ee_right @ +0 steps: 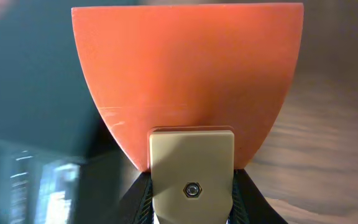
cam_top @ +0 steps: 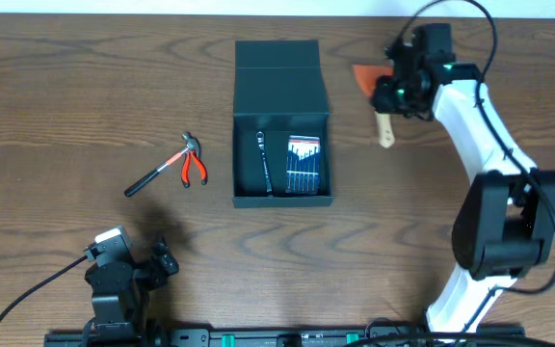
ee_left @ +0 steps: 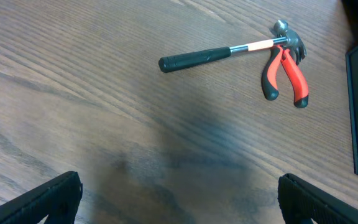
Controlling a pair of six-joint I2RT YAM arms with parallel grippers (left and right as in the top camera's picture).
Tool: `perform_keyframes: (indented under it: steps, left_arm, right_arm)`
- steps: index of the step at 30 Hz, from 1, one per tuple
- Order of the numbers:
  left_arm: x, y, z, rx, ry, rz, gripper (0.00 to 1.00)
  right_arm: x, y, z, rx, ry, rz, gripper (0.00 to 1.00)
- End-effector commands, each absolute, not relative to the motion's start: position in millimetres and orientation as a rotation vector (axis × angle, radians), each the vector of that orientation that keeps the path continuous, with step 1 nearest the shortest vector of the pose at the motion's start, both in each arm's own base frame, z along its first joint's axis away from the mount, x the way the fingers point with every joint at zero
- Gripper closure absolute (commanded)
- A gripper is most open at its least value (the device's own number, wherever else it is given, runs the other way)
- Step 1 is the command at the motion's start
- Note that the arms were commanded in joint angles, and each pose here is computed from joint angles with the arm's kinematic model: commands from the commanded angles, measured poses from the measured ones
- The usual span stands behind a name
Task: Pack container
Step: 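Lift the scraper and carry it over the black box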
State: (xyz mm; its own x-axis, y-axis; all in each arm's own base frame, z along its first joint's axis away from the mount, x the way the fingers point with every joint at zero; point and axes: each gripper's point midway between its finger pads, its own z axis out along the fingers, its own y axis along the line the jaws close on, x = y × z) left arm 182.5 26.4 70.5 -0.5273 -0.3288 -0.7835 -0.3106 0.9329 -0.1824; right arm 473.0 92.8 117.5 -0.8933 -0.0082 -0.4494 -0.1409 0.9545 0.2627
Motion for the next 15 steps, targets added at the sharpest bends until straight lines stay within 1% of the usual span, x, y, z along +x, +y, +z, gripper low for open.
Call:
perform_keyframes:
  steps: [1,5,10,15]
  left_arm:
    - [181.6,25.6,63.9,-0.436,2.177,-0.021,0.01]
    - [181.6,25.6,63.9,-0.436,2.177,-0.021,0.01]
    - [181.6,25.6,63.9,-0.436,2.177,-0.021,0.02]
    - [181.6,25.6,63.9,-0.436,2.177,-0.021,0.01]
  right_arm:
    - [461.4,153.9,178.5,-0.259,2.516,0.530,0.95]
    - [438.9,209.3,179.1,-0.411,2.512,0.570,0.94]
    - [410.5,261.7,169.7,-0.687,2.474,0.491,0.93]
    - [392.0,271.4,157.0,-0.764,2.509,0.335,0.90]
